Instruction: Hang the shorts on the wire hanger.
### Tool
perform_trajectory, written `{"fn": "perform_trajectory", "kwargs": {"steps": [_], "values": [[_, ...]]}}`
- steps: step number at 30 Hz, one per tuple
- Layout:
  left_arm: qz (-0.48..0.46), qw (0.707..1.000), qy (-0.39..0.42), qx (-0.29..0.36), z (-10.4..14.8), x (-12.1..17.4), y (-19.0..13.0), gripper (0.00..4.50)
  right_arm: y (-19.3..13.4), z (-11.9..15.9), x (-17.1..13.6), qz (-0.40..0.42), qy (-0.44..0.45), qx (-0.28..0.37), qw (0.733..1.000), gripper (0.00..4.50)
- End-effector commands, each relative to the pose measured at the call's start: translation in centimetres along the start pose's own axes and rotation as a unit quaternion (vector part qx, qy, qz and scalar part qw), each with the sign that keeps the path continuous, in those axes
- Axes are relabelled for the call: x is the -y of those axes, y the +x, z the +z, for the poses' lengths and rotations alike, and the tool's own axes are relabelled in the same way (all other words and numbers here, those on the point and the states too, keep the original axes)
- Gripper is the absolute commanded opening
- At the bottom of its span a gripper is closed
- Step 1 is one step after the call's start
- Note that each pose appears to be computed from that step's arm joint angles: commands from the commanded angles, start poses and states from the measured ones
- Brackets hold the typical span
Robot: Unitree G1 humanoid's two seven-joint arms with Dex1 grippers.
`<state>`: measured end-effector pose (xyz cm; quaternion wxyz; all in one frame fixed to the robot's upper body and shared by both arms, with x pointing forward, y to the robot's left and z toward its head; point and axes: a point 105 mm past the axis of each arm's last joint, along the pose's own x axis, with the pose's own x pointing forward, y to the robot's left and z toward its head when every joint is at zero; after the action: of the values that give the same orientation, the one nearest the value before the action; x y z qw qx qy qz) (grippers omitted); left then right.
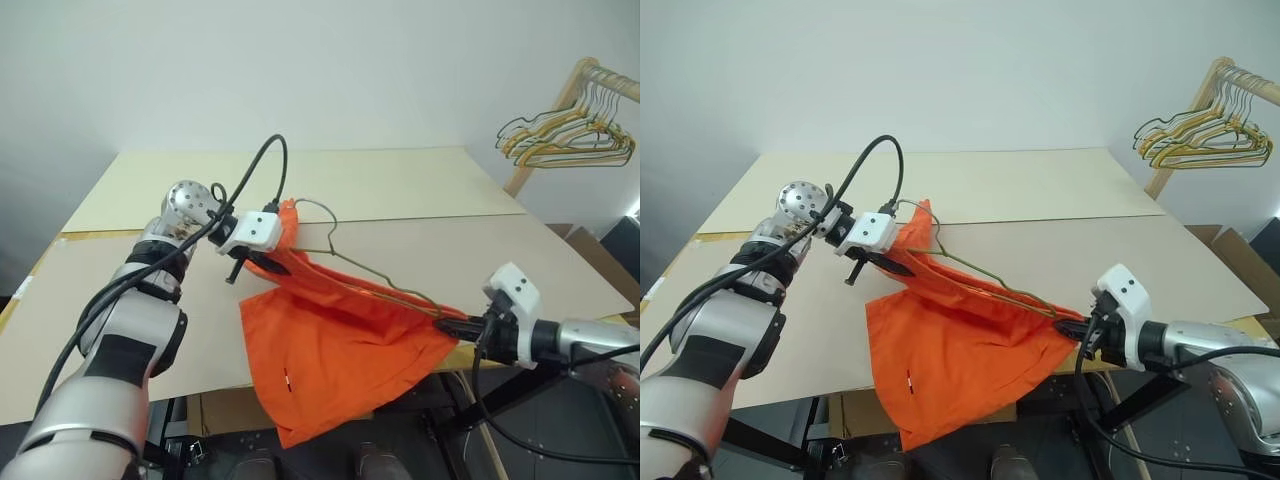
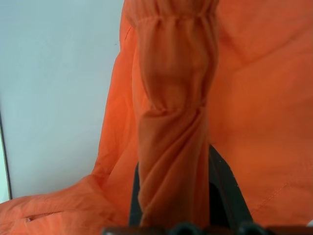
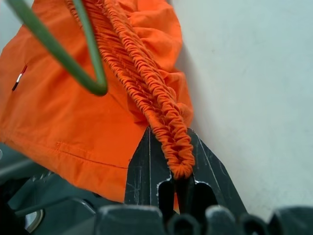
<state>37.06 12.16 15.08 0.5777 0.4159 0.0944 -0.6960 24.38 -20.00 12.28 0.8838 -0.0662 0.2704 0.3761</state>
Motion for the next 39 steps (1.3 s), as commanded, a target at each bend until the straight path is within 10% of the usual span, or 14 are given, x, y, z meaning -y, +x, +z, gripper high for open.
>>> {"fn": "perform_trajectory", "kwargs": {"steps": [1,29,39], "values": [[0.036,0.999,-0.013,-0.001,0.0,-0.8,-2.3,0.00,-1.9,0.3,1.9,-0.054,-0.007,-0.002,0.999,0.04],[0.042,0.991,0.033,-0.124,-1.9,-1.5,0.2,0.00,0.9,5.2,-2.8,0.027,-0.119,-0.005,0.992,0.04],[0.057,0.991,0.034,-0.120,-1.3,-2.3,0.1,0.00,0.2,4.3,-1.2,-0.021,-0.100,-0.045,0.994,3.72]]}}
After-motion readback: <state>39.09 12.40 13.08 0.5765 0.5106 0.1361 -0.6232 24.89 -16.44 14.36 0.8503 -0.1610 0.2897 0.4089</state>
